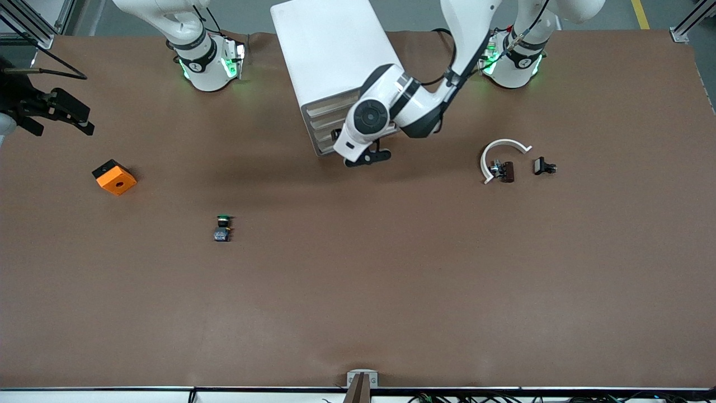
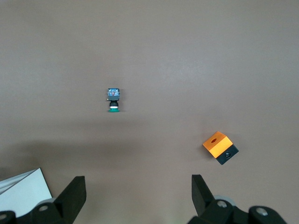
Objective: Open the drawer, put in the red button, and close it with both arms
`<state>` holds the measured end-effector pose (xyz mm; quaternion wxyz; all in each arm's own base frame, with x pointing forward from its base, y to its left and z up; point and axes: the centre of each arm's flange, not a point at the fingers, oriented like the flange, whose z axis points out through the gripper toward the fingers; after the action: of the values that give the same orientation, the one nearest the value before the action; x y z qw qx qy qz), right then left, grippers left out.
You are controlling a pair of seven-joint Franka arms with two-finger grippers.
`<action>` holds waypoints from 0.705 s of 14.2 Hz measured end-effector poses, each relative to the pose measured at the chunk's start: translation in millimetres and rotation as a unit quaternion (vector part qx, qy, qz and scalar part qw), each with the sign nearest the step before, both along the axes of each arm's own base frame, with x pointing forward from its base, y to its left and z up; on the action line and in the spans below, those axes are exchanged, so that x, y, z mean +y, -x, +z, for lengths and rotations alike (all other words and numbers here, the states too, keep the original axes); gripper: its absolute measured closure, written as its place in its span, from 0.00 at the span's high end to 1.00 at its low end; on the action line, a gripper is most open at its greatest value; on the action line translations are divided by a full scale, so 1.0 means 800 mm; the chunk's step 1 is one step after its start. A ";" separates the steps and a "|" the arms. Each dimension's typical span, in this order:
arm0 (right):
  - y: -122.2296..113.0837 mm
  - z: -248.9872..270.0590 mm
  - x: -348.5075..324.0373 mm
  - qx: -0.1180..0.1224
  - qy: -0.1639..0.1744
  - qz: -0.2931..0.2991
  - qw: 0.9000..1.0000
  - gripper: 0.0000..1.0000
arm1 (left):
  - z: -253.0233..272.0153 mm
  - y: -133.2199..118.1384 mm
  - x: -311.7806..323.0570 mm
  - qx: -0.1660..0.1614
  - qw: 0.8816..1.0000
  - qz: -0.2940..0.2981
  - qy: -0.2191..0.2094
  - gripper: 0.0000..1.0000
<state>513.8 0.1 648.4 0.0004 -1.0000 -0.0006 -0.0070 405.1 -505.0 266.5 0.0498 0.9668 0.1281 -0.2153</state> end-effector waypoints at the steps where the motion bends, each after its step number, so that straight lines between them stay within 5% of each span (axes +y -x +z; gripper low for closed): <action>1: 0.000 0.000 0.000 0.000 0.000 0.000 1.000 1.00 | 0.010 -0.035 0.021 -0.011 1.000 0.019 0.005 1.00; 5: 0.000 0.000 0.000 0.000 0.001 0.000 1.000 1.00 | 0.079 -0.155 0.106 -0.089 0.994 0.062 0.008 1.00; 10: 0.000 0.000 0.001 0.000 0.001 0.001 1.000 1.00 | 0.201 -0.240 0.257 -0.171 0.984 0.058 0.003 1.00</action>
<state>513.9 0.6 648.2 -0.0002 -1.0000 -0.0013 -0.0068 597.0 -299.3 427.0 0.0859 0.9802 0.1728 -0.0441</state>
